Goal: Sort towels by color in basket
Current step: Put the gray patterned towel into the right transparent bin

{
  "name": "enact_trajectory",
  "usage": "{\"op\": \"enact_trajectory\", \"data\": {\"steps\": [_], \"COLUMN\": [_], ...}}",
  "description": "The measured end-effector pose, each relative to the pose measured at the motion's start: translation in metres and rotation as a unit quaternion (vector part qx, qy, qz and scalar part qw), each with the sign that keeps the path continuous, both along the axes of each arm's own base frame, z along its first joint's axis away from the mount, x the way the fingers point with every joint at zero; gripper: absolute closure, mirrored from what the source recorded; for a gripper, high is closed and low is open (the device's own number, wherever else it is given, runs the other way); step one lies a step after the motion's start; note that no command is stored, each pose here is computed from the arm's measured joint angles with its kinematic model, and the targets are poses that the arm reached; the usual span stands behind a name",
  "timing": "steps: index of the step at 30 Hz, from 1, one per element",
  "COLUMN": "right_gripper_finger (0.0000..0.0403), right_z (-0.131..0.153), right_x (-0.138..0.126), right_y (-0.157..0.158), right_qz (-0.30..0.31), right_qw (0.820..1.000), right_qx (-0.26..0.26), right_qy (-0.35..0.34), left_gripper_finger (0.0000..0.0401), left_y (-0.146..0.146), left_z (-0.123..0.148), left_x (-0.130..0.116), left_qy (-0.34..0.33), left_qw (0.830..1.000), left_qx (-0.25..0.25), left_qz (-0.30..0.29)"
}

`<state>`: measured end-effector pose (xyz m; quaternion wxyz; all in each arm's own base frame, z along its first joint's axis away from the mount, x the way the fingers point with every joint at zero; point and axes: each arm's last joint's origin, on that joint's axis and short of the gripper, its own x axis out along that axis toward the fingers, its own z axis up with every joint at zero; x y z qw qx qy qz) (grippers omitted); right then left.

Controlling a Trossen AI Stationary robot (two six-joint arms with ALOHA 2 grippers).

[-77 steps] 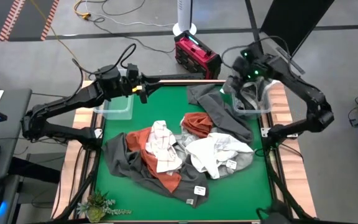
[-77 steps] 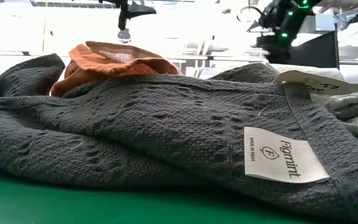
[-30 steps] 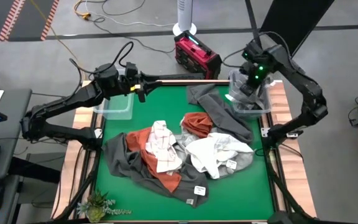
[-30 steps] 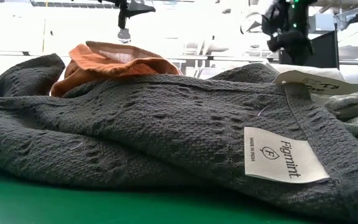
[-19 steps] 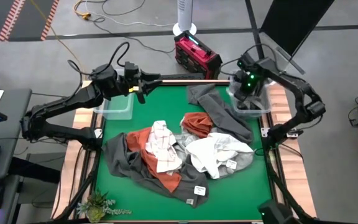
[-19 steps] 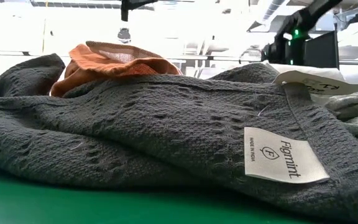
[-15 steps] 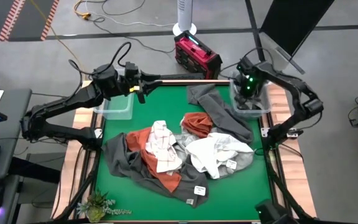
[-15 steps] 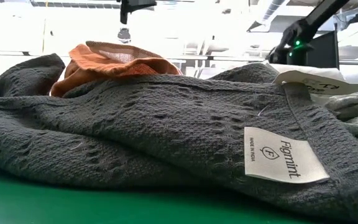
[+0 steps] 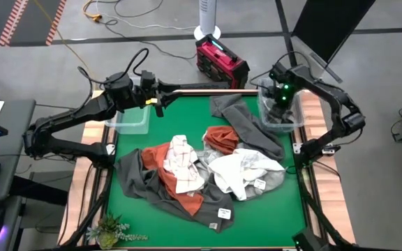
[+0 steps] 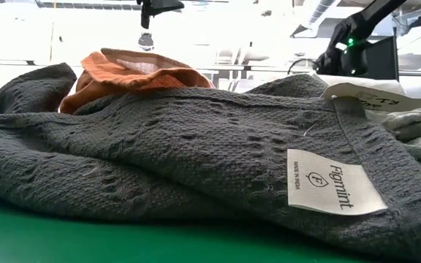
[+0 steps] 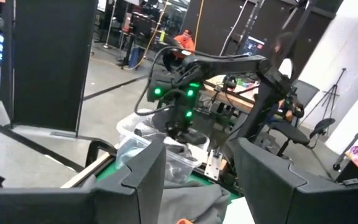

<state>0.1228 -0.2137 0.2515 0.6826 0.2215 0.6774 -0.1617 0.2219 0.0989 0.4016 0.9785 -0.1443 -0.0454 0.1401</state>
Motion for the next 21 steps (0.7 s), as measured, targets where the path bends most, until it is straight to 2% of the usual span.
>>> {"op": "enact_trajectory", "data": {"steps": [3, 5, 7, 11, 21], "right_gripper_finger": [0.0157, 0.013, 0.0114, 0.0109, 0.0122], "right_z": [0.005, 0.005, -0.001, -0.012, -0.049], "right_x": [0.008, 0.015, 0.026, 0.037, 0.017], "right_y": [0.008, 0.008, 0.006, -0.004, 0.004], "right_qz": [0.06, 0.113, 0.156, 0.165, 0.146], "right_qw": [0.998, 0.991, 0.979, 0.965, 0.975], "right_qx": [-0.019, -0.067, -0.118, -0.201, -0.152], "right_qy": [0.006, 0.03, 0.057, 0.042, 0.065], "left_gripper_finger": [0.0221, 0.0221, 0.0221, 0.0221, 0.0221], "left_y": [0.0, 0.0, 0.0, 0.0, -0.004], "left_z": [0.0, 0.0, 0.0, -0.002, -0.007], "left_x": [0.0, 0.0, 0.0, 0.0, 0.002], "left_qy": [0.0, 0.001, 0.002, 0.009, 0.032], "left_qw": [1.0, 1.0, 1.0, 1.0, 0.999], "left_qx": [0.001, 0.004, 0.005, 0.002, -0.011], "left_qz": [0.0, 0.0, 0.0, 0.0, -0.012]}}
